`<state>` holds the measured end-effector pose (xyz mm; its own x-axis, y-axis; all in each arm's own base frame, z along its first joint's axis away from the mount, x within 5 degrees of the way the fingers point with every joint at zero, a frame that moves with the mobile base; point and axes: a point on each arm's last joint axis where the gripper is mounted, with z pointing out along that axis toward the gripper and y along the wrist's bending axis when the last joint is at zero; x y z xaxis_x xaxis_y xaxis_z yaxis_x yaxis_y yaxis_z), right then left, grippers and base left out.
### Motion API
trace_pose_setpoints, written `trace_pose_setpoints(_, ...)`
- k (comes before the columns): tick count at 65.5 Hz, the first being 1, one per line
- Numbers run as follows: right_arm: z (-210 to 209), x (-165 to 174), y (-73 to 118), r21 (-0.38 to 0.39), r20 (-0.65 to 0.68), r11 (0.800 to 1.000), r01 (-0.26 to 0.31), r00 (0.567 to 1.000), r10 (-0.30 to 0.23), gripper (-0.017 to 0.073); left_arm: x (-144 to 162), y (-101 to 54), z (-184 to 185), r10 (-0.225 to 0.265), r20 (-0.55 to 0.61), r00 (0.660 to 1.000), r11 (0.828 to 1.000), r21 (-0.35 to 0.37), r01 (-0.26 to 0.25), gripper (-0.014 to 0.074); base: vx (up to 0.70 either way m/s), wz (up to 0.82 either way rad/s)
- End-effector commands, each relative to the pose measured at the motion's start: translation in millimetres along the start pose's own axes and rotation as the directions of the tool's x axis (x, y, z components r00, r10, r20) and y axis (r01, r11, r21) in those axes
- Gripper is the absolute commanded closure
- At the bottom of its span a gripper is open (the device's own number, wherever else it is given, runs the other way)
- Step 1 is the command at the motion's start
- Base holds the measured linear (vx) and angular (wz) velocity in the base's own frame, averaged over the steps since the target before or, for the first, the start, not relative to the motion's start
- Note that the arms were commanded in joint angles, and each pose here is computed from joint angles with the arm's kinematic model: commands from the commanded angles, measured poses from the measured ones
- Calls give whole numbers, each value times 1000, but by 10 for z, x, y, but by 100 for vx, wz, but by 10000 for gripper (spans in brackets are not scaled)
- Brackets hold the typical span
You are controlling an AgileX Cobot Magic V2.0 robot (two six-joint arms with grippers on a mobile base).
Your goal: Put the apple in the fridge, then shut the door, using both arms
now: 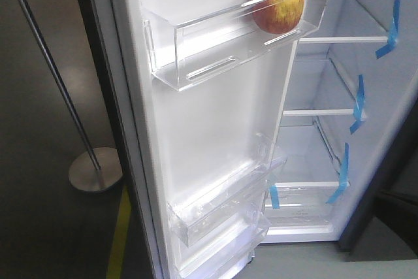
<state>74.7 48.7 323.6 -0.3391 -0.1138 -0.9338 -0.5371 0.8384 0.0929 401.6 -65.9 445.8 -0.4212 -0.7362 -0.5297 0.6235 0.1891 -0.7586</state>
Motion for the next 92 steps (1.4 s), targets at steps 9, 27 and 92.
trace_pose_setpoints(9,-25,-118,-14,22,74,1000,-15,997,14,562,115,-594,53,64,-108,992,971,237,-36,140,0,0)
trace_pose_setpoints(27,-29,-153,-48,58,114,998,-19,993,12,562,674,-863,217,103,-320,942,919,394,33,140,0,0)
trace_pose_setpoints(92,211,-924,-758,492,378,866,-83,917,-127,-30,920,-377,71,446,-639,626,885,214,-413,144,0,0)
